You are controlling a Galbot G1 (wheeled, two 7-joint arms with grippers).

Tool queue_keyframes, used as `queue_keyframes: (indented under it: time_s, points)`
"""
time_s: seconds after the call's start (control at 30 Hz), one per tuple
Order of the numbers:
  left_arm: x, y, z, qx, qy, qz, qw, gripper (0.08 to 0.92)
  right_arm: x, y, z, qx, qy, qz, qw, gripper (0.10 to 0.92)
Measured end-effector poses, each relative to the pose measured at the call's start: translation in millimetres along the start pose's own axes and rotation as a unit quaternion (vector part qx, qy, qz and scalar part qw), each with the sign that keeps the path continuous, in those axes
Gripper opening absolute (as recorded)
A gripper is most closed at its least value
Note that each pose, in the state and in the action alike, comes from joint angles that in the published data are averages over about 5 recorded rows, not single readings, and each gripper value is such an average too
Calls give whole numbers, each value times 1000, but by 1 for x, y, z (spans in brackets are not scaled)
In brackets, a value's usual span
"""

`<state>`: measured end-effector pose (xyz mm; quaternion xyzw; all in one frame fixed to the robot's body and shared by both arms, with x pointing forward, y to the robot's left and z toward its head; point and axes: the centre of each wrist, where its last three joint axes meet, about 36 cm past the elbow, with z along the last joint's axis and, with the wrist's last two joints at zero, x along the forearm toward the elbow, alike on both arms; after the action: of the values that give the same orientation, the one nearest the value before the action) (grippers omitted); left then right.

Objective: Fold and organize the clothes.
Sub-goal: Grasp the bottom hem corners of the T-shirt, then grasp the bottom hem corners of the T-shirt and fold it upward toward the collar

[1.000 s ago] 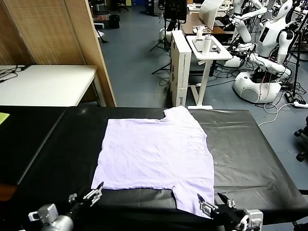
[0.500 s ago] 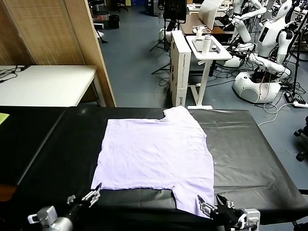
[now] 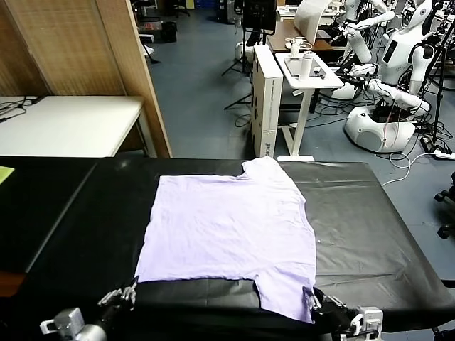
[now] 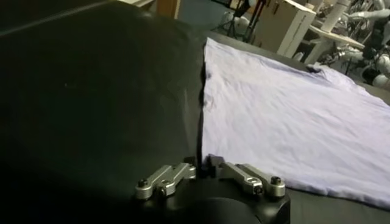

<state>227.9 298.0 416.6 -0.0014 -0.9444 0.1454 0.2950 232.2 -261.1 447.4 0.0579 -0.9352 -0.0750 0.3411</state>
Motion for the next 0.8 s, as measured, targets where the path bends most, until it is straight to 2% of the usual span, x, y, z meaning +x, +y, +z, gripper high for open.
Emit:
queue_keyframes:
  time_s: [0.1, 0.53, 0.67, 0.8]
  points:
    - [1, -1, 0, -1, -2, 0, 1000, 145, 6, 2, -1, -2, -2, 9, 1000, 139]
    - [30, 0, -8, -21, -10, -15, 1000, 147, 44, 20, 0, -8, 18, 22, 1000, 139]
    - [38, 0, -11, -22, -16, -18, 999, 147, 47, 21, -6, -7, -3, 7, 1000, 139]
    - [39, -3, -15, -7, -33, -11, 999, 147, 43, 16, -14, -4, -41, -16, 999, 139]
